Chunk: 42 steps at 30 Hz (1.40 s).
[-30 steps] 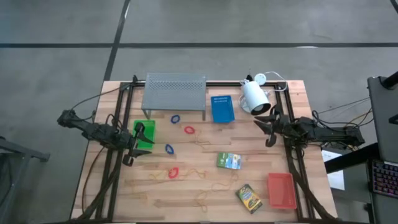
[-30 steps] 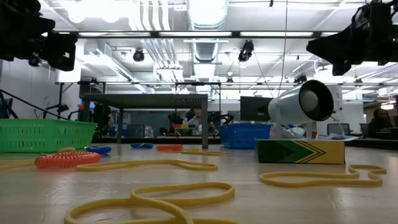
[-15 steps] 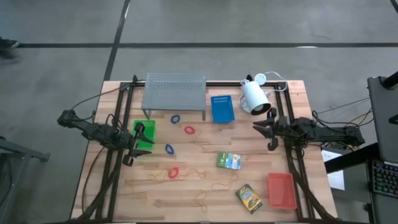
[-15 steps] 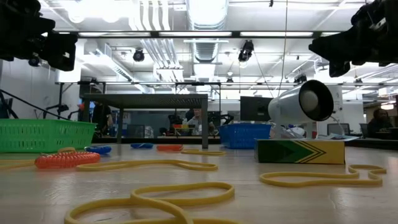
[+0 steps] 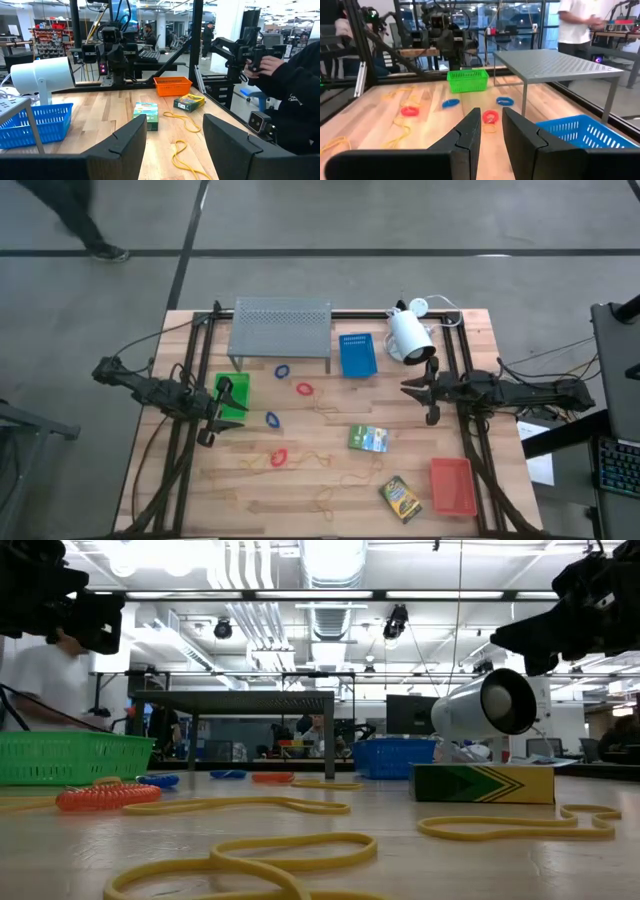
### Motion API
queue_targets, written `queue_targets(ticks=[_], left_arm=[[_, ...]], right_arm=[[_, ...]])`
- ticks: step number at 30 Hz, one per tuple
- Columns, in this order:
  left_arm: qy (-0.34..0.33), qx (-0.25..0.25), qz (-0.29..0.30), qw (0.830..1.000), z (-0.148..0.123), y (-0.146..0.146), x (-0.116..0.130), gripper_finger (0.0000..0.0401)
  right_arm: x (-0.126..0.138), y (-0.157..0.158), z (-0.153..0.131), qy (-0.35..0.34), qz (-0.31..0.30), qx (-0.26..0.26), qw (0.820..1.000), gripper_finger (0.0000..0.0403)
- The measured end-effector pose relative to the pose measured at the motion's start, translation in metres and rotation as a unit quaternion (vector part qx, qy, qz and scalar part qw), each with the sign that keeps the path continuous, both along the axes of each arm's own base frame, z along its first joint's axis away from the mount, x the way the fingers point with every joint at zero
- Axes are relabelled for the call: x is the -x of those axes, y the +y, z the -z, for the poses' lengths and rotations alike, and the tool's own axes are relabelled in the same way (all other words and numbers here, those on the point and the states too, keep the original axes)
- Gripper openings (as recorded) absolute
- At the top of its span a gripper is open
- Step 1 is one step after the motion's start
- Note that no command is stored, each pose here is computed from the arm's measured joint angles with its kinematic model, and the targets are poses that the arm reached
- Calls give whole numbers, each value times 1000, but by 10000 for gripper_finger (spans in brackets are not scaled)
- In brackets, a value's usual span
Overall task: Pick & Place Office Desk Supplies
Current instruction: Put the yellow rubber band into the blue bin
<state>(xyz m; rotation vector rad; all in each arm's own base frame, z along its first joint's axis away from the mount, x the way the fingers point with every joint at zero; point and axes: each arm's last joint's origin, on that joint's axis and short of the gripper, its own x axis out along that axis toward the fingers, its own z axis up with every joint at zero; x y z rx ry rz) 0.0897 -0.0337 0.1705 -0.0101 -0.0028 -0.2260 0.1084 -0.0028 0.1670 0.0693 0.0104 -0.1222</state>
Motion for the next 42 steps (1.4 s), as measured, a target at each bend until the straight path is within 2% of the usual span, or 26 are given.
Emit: queue_targets(ticks=[5,10,15,20,28,33,37,42], left_arm=[[0,0,0,1000,0,0,0,200],[0,0,0,1000,0,0,0,200],[0,0,0,1000,0,0,0,201],[0,0,0,1000,0,0,0,201],[0,0,0,1000,0,0,0,201],[0,0,0,1000,0,0,0,201],[0,0,0,1000,0,0,0,201],[0,0,0,1000,0,0,0,200]], right_arm=[[-7,-1,-5,-21,10,28,999,79],[-14,-1,-8,-18,15,34,999,79],[-28,-1,-30,-4,14,43,999,79],[-48,0,-48,53,10,76,996,79],[-89,0,-67,100,6,84,991,79],[-114,0,-71,131,0,100,986,79],[-132,0,-70,156,0,79,985,79],[-154,1,-62,195,-3,78,978,80]])
